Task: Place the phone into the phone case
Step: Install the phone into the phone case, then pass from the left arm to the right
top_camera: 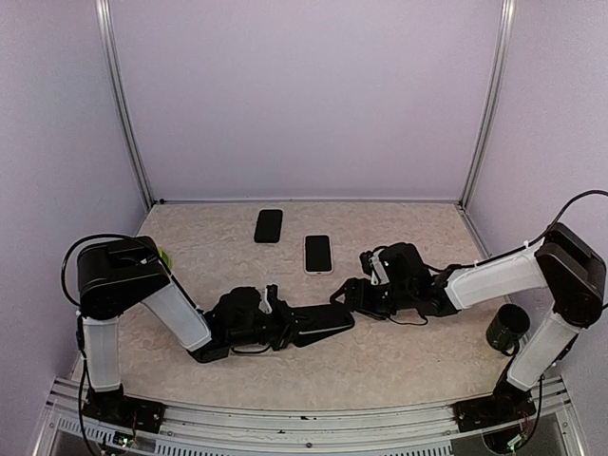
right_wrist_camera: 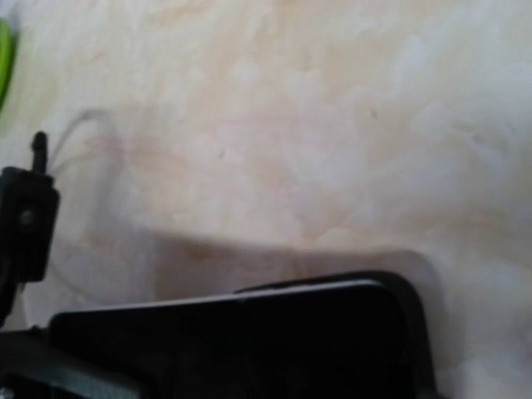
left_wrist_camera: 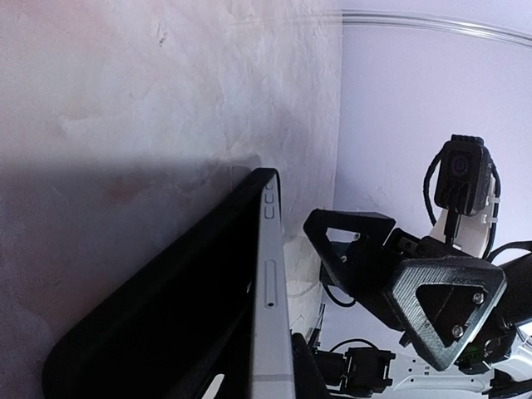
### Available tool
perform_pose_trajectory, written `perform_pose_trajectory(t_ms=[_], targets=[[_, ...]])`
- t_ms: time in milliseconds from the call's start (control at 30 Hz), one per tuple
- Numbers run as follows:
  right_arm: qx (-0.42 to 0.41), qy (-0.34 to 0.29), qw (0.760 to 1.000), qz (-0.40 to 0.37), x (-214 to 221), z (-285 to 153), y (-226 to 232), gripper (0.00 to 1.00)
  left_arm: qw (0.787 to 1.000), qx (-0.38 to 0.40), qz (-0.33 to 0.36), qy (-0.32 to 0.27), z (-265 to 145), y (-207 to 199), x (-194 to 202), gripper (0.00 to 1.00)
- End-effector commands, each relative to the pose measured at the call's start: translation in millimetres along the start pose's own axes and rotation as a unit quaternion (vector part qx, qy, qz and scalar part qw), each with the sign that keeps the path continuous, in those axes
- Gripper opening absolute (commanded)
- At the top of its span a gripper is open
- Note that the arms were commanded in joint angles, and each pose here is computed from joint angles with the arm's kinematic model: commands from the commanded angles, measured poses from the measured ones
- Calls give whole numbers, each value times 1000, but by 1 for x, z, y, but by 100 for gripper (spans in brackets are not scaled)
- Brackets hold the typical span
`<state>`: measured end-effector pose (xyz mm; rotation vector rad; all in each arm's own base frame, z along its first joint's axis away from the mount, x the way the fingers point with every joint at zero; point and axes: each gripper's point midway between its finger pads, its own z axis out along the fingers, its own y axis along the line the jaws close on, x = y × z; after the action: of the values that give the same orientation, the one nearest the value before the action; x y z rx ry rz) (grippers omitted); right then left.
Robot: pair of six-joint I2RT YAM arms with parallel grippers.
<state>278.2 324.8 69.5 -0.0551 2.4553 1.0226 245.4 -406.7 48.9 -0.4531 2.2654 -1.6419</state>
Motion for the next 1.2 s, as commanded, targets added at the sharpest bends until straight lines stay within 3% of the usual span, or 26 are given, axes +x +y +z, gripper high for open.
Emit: perform_pose_trajectory(t_ms=[0,600,1167], targets=[[1,8,1000,-7,-5,-11,-6,77,998,57,29,2,-4,-28,1,0],[-84,80,992,-53,3,-16,4,77,986,143,74,38,-10,-65,18,0],[-223,134,963,-66,25,-26,43,73,975,179,106,77,-10,-82,34,0]])
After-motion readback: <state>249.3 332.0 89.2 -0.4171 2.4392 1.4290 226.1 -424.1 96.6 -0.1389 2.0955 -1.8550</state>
